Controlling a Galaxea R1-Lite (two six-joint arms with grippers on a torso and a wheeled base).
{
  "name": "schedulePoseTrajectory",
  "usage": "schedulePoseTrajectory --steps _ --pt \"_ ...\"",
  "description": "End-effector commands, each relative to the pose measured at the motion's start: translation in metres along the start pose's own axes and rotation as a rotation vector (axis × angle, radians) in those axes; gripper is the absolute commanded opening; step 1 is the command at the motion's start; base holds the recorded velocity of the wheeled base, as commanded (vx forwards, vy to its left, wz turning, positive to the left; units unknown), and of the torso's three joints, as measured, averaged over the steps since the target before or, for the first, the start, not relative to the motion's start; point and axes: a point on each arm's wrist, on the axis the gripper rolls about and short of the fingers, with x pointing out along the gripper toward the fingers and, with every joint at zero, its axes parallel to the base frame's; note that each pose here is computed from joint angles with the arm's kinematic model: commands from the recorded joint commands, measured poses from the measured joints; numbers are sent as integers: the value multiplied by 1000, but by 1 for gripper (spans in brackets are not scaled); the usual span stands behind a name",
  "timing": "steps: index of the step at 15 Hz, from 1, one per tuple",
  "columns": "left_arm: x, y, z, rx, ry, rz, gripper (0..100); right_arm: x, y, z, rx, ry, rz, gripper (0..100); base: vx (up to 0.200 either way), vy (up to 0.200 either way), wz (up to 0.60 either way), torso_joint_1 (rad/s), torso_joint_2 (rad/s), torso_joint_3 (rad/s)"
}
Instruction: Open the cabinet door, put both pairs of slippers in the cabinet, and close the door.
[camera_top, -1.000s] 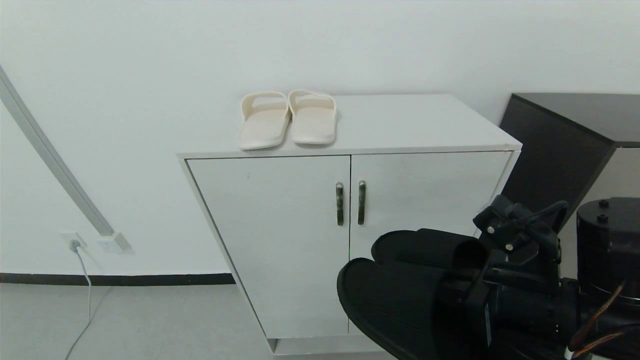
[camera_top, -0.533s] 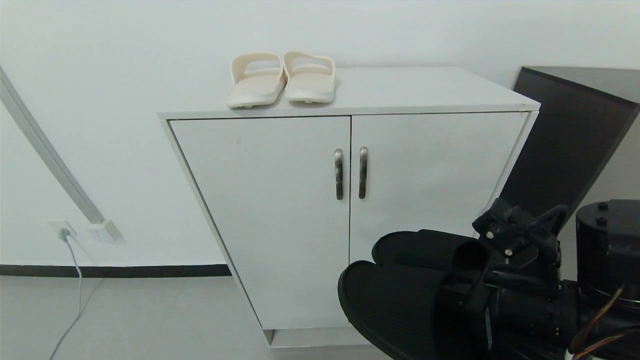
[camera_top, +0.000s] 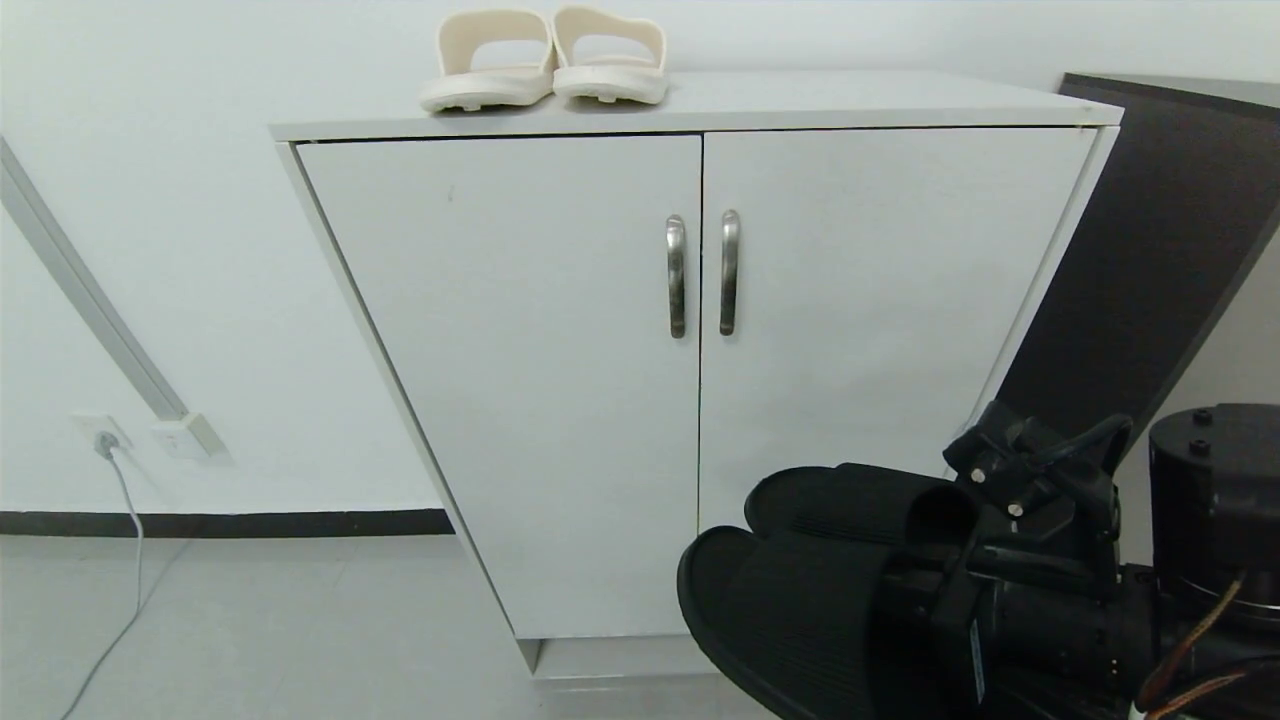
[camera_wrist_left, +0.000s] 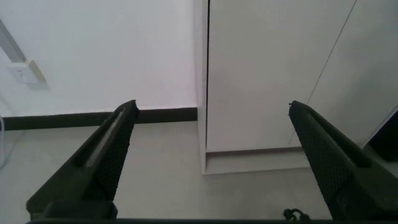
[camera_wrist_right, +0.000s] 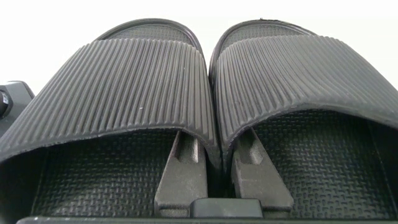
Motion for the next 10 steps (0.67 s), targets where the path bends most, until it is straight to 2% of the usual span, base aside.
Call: schedulePoseTrajectory --steps 1,2,5,7,8,9,10 --pt "0 0 0 60 0 1 100 0 0 0 0 1 1 0 0 0 0 2 105 95" --pt "0 0 0 67 2 -2 100 0 0 0 0 1 1 0 0 0 0 2 51 41" --pt "0 0 2 56 -1 0 100 0 0 0 0 -1 1 0 0 0 0 0 0 0" --pt "2 0 2 51 26 -2 100 -2 0 1 -1 -12 0 0 0 0 0 0 0 0" --pt "2 0 5 51 23 -8 100 -3 0 1 -1 -13 0 0 0 0 0 0 0 0" --pt "1 0 22 24 2 -19 100 -3 0 1 1 -13 0 0 0 0 0 0 0 0" --pt "3 1 61 -103 -25 -86 100 -2 0 -1 0 -5 3 0 0 0 0 0 0 0"
